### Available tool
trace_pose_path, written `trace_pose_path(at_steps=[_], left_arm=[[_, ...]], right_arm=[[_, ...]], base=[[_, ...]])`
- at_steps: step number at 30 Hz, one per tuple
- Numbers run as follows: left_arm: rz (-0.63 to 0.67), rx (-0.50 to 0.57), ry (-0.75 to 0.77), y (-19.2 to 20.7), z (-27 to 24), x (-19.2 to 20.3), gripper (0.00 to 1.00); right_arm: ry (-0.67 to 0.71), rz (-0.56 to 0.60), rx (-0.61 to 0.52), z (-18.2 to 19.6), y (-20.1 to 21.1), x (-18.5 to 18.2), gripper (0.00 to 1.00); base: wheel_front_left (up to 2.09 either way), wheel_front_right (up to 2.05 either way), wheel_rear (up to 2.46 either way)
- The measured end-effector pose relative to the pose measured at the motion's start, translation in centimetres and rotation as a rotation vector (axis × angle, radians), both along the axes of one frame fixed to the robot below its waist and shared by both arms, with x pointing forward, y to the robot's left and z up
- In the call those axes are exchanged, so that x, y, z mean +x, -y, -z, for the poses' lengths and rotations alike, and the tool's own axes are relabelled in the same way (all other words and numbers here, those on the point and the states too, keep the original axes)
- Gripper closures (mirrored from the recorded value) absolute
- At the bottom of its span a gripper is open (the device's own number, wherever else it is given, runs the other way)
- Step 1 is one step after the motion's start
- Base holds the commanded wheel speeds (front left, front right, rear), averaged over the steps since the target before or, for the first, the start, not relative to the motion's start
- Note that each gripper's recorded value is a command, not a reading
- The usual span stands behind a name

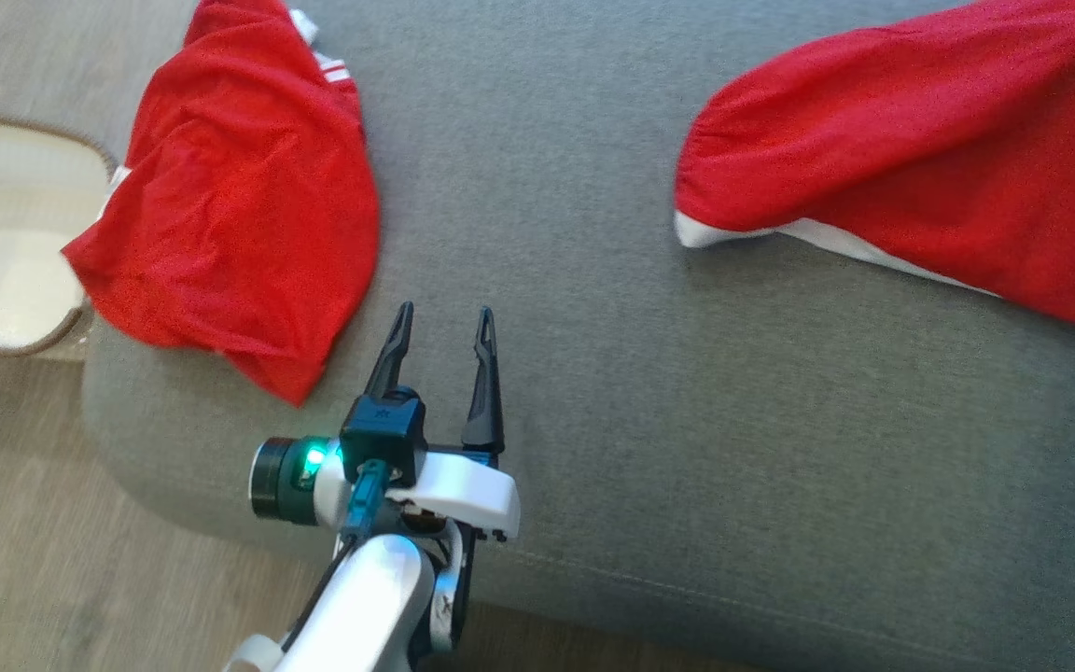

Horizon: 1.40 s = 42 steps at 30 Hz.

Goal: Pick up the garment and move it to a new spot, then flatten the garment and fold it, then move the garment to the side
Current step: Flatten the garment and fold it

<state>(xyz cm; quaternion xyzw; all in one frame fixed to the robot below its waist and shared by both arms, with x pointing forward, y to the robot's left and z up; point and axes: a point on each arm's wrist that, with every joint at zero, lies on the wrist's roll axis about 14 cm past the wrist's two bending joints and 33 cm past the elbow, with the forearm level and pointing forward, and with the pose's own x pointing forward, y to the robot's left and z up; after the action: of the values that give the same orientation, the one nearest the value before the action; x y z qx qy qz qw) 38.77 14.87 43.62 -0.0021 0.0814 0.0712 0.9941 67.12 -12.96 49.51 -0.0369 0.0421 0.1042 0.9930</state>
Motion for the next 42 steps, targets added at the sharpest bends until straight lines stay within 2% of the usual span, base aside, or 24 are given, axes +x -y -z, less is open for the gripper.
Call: trace_pose_path(at_steps=[8, 15, 19, 20, 24, 29, 36, 42], left_arm=[[0.041, -0.014, 0.046, 1.2, -1.2, 1.0, 0.0], [0.081, -0.028, 0.119, 2.2, -3.4, 1.8, 0.0], [0.106, -0.04, 0.137, 3.1, -3.9, 1.7, 0.0], [0.126, -0.049, 0.146, 3.7, -4.2, 1.6, 0.0], [0.162, -0.066, 0.169, 4.8, -4.9, 1.9, 0.0], [0.219, -0.07, 0.166, 6.4, -4.7, 2.2, 0.0], [0.267, -0.077, 0.141, 7.9, -3.8, 2.5, 0.0], [0.275, -0.067, 0.115, 7.9, -2.8, 2.4, 0.0]], right_arm=[[0.053, 0.037, 0.1, -2.6, 1.1, -2.8, 0.0], [0.173, 0.044, 0.24, -6.1, 2.3, -8.0, 0.0], [0.194, 0.027, 0.278, -5.6, 2.7, -12.7, 0.0], [0.204, 0.033, 0.288, -5.4, 3.3, -15.1, 0.0], [0.212, 0.075, 0.305, -4.6, 4.9, -19.4, 0.0], [0.136, 0.15, 0.349, -1.4, 5.7, -23.6, 0.0], [0.091, 0.189, 0.327, 0.4, 6.6, -24.7, 0.0], [-0.045, 0.208, 0.353, 3.9, 6.2, -23.5, 0.0]], base=[[0.0, 0.0, 0.0], [0.0, 0.0, 0.0], [0.0, 0.0, 0.0], [0.0, 0.0, 0.0], [0.0, 0.0, 0.0], [0.0, 0.0, 0.0], [0.0, 0.0, 0.0], [0.0, 0.0, 0.0]])
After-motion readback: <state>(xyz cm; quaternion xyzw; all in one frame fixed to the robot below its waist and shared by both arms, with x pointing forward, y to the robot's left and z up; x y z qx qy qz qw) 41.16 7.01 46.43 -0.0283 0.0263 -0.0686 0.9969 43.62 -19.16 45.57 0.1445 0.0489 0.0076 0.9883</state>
